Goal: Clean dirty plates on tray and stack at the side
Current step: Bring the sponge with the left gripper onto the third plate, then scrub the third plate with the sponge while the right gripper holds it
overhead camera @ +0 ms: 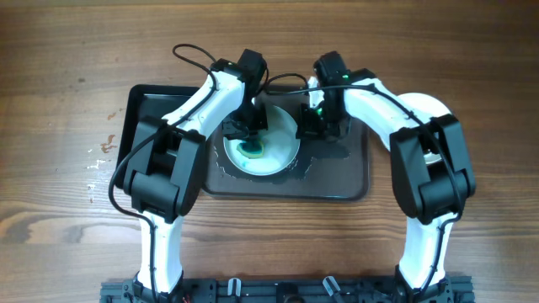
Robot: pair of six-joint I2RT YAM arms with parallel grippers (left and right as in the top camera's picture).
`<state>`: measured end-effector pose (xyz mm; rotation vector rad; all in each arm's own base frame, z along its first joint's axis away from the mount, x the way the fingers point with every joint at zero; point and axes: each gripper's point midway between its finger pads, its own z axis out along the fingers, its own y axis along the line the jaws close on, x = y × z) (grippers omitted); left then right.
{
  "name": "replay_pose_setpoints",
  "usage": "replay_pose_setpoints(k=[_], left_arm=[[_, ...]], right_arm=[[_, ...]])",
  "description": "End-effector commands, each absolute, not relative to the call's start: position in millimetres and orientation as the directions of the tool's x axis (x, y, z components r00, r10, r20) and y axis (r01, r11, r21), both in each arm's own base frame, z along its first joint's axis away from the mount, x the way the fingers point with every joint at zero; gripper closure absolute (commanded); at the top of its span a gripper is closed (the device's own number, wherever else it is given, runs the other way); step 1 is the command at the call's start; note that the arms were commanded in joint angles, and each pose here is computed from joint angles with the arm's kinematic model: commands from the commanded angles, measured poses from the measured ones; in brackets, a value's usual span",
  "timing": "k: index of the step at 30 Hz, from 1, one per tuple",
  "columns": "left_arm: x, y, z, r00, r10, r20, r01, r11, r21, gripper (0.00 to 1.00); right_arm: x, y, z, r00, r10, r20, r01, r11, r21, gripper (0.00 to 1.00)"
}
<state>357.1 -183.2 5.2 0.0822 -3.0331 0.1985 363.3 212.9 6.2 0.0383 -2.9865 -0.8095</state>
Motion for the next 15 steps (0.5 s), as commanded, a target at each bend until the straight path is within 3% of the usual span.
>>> replay_pose_setpoints(k=[1, 7, 9, 11, 15], left_arm=[[313.6, -227.9, -1.6, -0.950, 0.218, 0.223, 0.113, 0.907, -0.406, 0.96], [320.0, -247.8, 1.3, -0.950, 0.272, 0.154, 0.170, 0.864, -0.474, 0.96], [335.3, -237.0, -5.6, -0.975, 0.168, 0.142, 0.100, 0.914, -0.394, 0.96], [356.7, -208.2, -14.7, -0.995, -0.003, 0.104, -0.027, 0.973, -0.231, 0.96], [384.3, -145.9, -14.1, -0.974, -0.226, -0.019, -0.227, 0.973, 0.037, 0.96]], right_arm=[[347.2, 211.4, -17.9, -0.993, -0.024, 0.114, 0.042, 0.837, 0.545, 0.96], [348.2, 209.6, -17.9, -0.993, -0.020, 0.113, 0.046, 0.838, 0.545, 0.96], [348.0, 209.5, -18.0, -0.993, -0.019, 0.114, 0.046, 0.838, 0.544, 0.96], [348.3, 209.6, -18.0, -0.993, -0.019, 0.113, 0.045, 0.838, 0.544, 0.96], [348.0, 209.4, -18.1, -0.993, -0.020, 0.114, 0.046, 0.838, 0.543, 0.96]])
